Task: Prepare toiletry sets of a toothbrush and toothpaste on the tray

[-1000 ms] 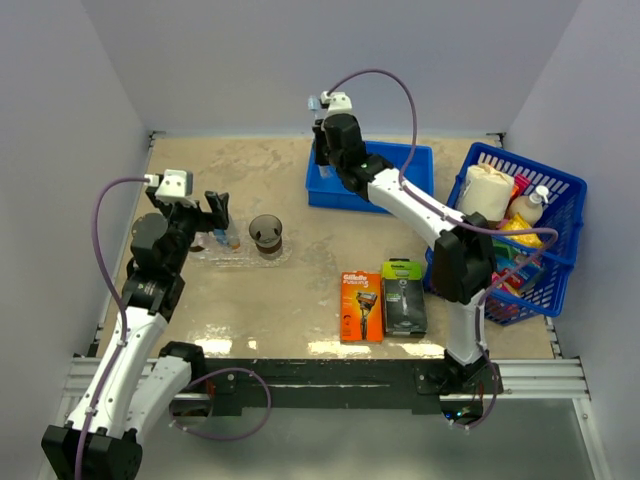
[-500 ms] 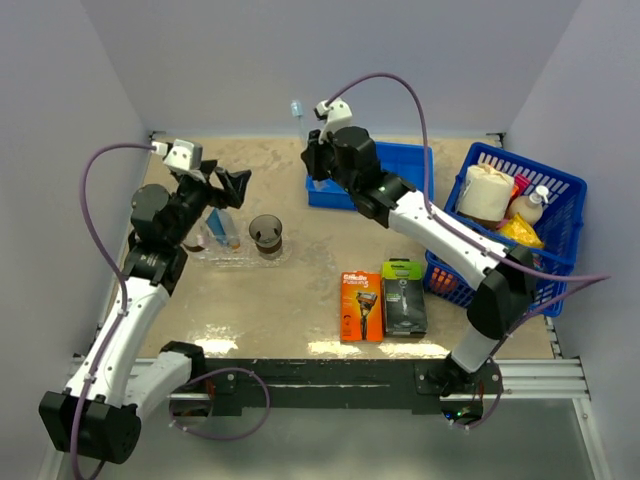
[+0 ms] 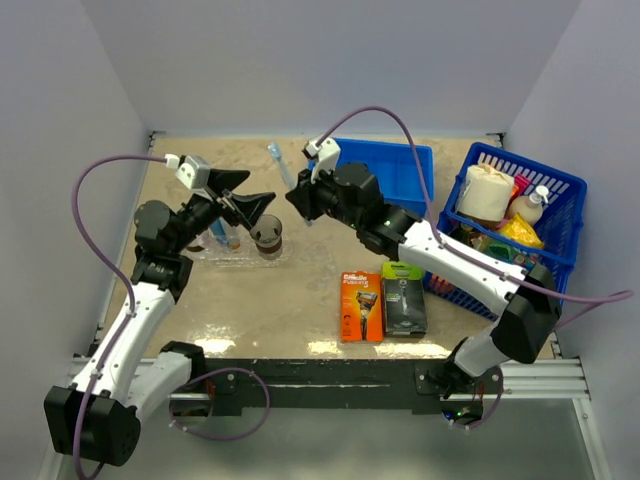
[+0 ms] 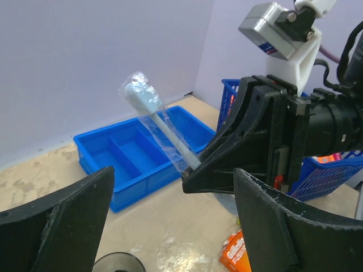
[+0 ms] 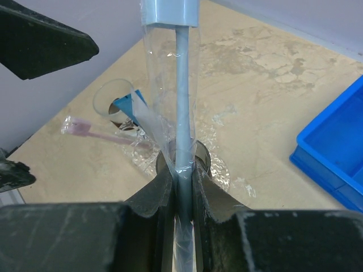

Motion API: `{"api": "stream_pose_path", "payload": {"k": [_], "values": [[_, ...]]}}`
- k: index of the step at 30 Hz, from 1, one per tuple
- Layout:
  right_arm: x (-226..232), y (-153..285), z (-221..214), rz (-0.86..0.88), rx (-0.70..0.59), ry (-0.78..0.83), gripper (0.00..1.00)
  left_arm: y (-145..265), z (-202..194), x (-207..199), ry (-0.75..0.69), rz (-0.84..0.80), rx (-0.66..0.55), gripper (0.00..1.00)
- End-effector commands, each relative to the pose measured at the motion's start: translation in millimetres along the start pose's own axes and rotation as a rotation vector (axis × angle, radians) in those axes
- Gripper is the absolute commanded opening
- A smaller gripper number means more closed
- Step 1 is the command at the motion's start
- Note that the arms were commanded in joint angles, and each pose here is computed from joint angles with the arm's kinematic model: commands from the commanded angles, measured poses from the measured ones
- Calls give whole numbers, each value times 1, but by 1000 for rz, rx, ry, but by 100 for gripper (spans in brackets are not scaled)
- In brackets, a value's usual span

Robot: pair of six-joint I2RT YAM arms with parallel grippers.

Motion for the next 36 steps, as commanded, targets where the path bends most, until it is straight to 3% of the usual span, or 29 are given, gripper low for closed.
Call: {"api": "stream_pose_path", "payload": {"k": [1, 8, 21, 27, 36], "values": [[3, 18, 24, 48, -131, -17, 2, -1, 13, -16, -20, -130, -62, 89], [18, 25, 16, 140, -166, 2, 2, -5, 8, -10, 39, -103, -54, 90], [46, 34, 25, 314, -273, 6, 1, -8, 2, -17, 118, -240, -23, 90], [48, 36, 25, 340, -270, 19, 1, -6, 1, -28, 144, -384, -14, 80], [52, 43, 28, 388, -293, 30, 0, -3, 0, -35, 158, -497, 2, 52]]}}
Point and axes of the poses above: each gripper's point midway between its finger pads, its own y axis back along the fingers, its own x axis along the line the jaws close on, z = x × y, the point moved 10 cm from there along y, back along the fingers, and after that the axes turned 11 degrees about y, right-handed, at the moved point
